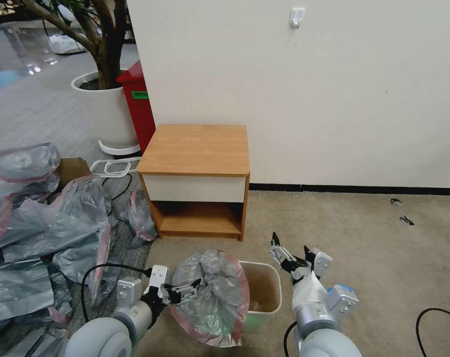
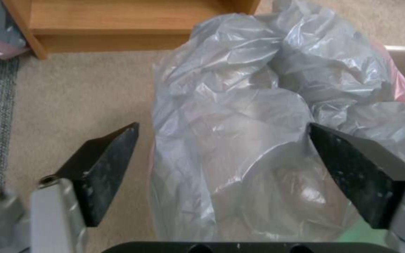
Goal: Pick up the garbage bag from the table and place it over the trash can.
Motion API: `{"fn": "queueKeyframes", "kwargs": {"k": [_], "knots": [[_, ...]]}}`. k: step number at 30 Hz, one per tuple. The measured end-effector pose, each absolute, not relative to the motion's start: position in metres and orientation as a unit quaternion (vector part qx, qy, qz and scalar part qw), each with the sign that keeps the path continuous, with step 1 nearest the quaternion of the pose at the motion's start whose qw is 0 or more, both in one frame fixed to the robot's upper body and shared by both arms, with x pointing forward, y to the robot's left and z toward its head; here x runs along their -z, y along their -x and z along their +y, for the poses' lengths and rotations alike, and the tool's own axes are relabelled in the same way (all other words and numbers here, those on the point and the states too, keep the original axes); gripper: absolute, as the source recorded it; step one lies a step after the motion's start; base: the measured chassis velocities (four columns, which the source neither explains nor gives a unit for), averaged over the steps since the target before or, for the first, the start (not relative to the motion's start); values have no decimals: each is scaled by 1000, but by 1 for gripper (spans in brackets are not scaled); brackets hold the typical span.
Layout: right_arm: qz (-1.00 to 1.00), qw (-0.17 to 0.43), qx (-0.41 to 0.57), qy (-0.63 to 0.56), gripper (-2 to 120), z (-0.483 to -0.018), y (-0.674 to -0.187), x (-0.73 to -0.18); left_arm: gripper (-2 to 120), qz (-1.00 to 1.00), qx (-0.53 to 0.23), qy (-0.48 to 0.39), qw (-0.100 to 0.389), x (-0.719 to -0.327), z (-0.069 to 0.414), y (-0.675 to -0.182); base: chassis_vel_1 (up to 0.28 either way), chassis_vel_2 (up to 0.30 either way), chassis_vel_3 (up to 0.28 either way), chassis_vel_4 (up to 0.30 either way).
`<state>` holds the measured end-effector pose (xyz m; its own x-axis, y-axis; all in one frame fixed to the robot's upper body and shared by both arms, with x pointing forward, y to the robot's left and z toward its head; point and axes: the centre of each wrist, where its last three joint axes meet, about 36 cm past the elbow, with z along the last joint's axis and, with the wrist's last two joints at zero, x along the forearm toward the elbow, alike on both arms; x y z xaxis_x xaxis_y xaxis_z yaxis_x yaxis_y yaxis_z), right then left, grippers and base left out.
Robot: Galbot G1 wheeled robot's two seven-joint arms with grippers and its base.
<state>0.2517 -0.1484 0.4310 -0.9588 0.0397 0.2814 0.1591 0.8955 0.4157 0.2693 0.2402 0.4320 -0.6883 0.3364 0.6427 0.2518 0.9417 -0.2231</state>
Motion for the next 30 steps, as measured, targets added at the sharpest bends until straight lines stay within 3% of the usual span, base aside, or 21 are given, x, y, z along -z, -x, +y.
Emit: {"fn": "queueKeyframes", "kwargs": {"k": [4, 19, 22, 30], "knots": [[-965, 132, 221, 54, 100, -150, -251, -430, 80, -913, -52, 165, 369, -424, 240, -273, 0, 0, 0, 0], [-967, 129, 215, 53, 100, -146, -245, -430, 74, -900, -61, 184, 391, -398, 229, -283, 0, 0, 0, 0], [-967, 128, 215, 55, 100, -147, -245, -430, 54, -897, -66, 186, 394, -394, 225, -284, 0, 0, 0, 0], [-967, 126, 216, 57, 100, -146, -244, -429, 28, -897, -72, 184, 395, -392, 222, -283, 0, 0, 0, 0]]}}
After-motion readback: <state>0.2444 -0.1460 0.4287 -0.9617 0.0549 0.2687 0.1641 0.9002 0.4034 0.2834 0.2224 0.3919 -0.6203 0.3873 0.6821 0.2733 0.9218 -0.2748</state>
